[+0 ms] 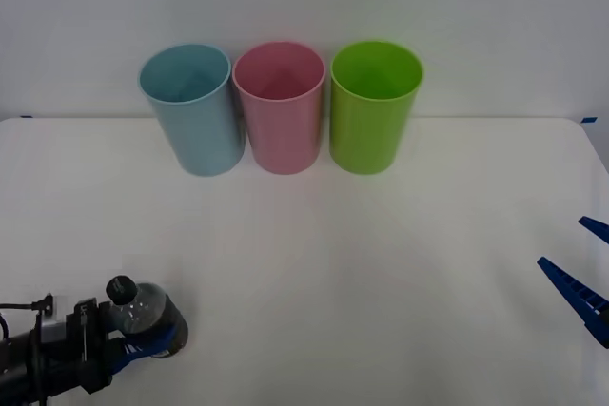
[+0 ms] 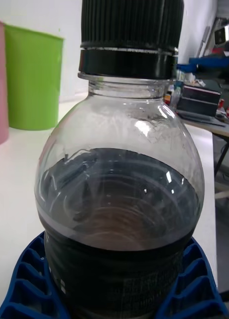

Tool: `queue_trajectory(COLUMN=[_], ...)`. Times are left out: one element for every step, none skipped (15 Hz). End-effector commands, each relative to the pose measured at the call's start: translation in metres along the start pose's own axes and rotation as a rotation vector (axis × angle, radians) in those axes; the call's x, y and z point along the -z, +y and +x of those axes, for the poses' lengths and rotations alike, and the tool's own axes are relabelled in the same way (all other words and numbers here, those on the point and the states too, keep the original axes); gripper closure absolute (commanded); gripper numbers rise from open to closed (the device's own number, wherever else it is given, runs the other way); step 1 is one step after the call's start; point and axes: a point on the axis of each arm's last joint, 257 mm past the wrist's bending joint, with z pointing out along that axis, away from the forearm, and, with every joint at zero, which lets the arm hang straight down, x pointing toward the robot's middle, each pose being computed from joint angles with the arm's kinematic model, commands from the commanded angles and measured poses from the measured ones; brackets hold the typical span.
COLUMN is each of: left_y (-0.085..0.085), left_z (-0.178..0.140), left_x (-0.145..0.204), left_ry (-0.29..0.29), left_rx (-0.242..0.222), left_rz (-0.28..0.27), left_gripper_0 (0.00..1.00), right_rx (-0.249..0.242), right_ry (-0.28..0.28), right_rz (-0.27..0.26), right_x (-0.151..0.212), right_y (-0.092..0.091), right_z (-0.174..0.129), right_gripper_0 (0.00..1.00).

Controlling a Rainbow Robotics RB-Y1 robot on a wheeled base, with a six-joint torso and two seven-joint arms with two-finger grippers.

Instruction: Grasp the object on the table and drop it into the matching bin: aluminum can to the light blue bin, PET bottle to the pink bin.

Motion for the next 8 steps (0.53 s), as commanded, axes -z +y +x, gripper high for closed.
queue_trajectory(left_y=[0.014, 0.02, 0.029, 0.037, 0.043, 0.048, 0.052, 0.055], left_z=[-0.02, -0.025, -0.031, -0.038, -0.045, -0.054, -0.064, -0.074], left_x=[0.001, 0.003, 0.005, 0.008, 0.011, 0.014, 0.017, 0.019], left_ry=[-0.065, -0.076, -0.083, -0.092, -0.105, -0.117, -0.13, -0.142], left_rx=[0.006, 0.001, -0.006, -0.015, -0.019, -0.013, 0.0, 0.007], left_rz=[-0.048, -0.07, -0.102, -0.134, -0.158, -0.174, -0.179, -0.183], left_gripper_0=[1.0, 1.0, 1.0, 1.0, 1.0, 1.0, 1.0, 1.0], right_rx=[0.0, 0.0, 0.0, 0.0, 0.0, 0.0, 0.0, 0.0], right_ry=[0.0, 0.0, 0.0, 0.0, 0.0, 0.0, 0.0, 0.0], right_rz=[0.0, 0.0, 0.0, 0.0, 0.0, 0.0, 0.0, 0.0], right_x=[0.0, 0.0, 0.0, 0.0, 0.0, 0.0, 0.0, 0.0], right_y=[0.0, 0.0, 0.0, 0.0, 0.0, 0.0, 0.0, 0.0], right_z=[0.0, 0.0, 0.0, 0.0, 0.0, 0.0, 0.0, 0.0], right_gripper_0=[0.0, 0.0, 0.0, 0.0, 0.0, 0.0, 0.0, 0.0])
